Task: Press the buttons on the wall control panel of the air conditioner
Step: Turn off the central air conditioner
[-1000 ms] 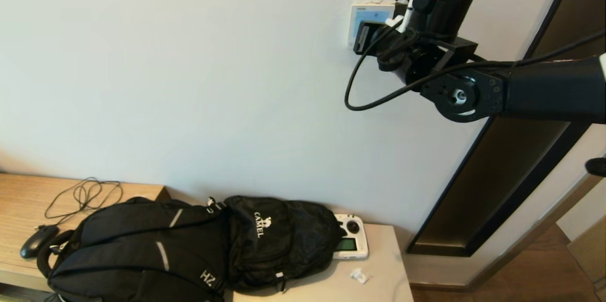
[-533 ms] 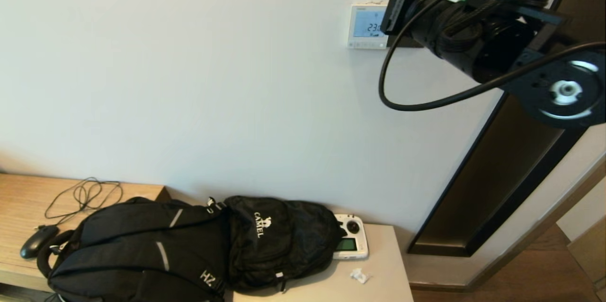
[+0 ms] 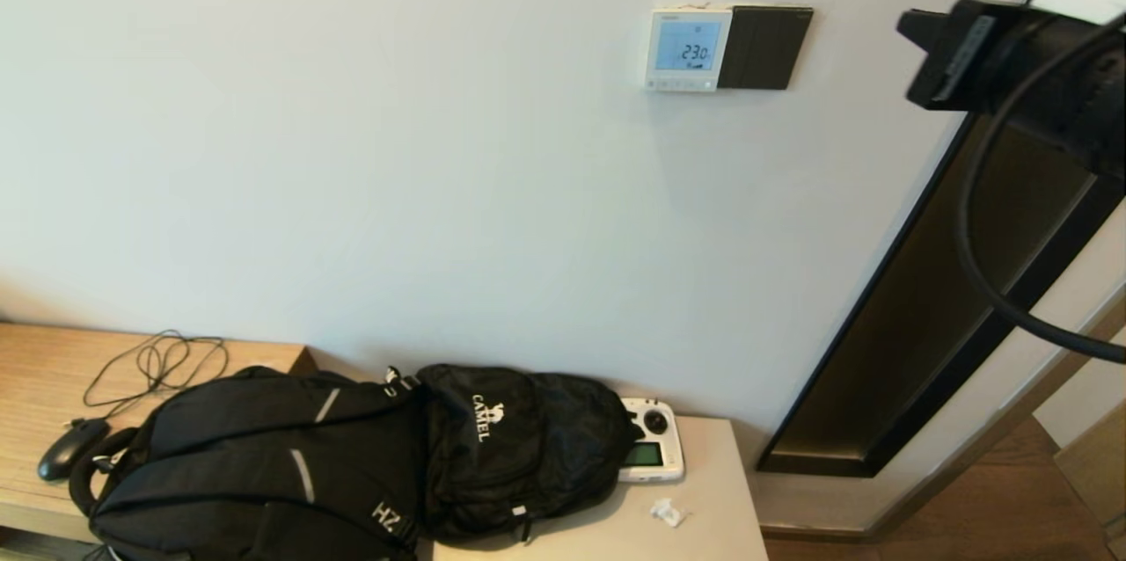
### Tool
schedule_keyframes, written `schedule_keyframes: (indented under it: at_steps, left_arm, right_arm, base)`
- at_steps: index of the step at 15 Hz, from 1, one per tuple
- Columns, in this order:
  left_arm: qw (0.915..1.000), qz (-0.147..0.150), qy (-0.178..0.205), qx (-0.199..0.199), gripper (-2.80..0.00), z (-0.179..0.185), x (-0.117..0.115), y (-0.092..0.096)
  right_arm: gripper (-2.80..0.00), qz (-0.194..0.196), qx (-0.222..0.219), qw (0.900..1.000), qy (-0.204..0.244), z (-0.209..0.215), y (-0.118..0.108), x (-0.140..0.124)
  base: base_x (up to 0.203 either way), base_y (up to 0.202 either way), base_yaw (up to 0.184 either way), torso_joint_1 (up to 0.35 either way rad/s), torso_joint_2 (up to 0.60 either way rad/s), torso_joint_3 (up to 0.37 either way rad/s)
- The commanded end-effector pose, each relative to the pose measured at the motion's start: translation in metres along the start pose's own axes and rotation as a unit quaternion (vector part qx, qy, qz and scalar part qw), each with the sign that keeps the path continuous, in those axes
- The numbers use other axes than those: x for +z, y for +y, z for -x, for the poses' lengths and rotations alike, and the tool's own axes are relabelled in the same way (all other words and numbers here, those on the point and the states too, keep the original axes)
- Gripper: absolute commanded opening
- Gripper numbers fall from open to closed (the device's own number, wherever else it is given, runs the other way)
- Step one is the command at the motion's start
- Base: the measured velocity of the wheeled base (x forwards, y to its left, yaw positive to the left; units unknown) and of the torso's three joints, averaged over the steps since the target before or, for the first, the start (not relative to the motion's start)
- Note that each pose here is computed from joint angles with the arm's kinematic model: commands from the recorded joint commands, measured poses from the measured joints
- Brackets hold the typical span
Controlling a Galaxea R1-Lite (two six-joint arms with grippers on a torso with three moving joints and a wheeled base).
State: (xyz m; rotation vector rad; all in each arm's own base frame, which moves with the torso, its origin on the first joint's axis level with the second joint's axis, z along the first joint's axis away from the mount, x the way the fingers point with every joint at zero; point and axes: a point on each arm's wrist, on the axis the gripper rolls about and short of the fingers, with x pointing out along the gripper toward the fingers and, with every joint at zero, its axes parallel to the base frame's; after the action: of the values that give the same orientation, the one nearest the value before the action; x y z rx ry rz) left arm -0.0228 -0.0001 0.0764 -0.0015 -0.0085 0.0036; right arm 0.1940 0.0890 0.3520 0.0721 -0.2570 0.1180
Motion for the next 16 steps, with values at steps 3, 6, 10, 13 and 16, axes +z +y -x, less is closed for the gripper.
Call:
schedule_keyframes:
  at_steps: [3, 6, 10, 13, 16]
  left_arm:
    - [1.0000, 0.000, -0.001, 0.000, -2.80, 0.000, 0.000, 0.000]
    - [1.0000, 0.000, -0.001, 0.000, -2.80, 0.000, 0.000, 0.000]
    - [1.0000, 0.000, -0.001, 0.000, -2.80, 0.000, 0.000, 0.000]
    - [1.0000, 0.000, -0.001, 0.000, -2.80, 0.000, 0.000, 0.000]
    - [1.0000, 0.000, -0.001, 0.000, -2.80, 0.000, 0.000, 0.000]
  right_arm:
    - [-2.80, 0.025, -0.019, 0.999, 0.011, 0.080, -0.047, -0.006]
    - [-2.80, 0.044, -0.010, 0.996, 0.078, 0.133, -0.065, -0.055]
    - [-2.80, 0.044, 0.004, 0.990, 0.135, 0.195, -0.074, -0.122]
    - [-2.80, 0.041, 0.015, 0.991, 0.124, 0.227, -0.074, -0.141]
    - [-2.80, 0.038, 0.025, 0.989, 0.139, 0.252, -0.074, -0.159]
  base:
    - [0.000, 0.000, 0.000, 0.000, 0.00, 0.000]
    - [0.000, 0.000, 0.000, 0.000, 0.00, 0.000]
    - [0.000, 0.000, 0.000, 0.000, 0.00, 0.000]
    - [0.000, 0.000, 0.000, 0.000, 0.00, 0.000]
    - [0.000, 0.000, 0.000, 0.000, 0.00, 0.000]
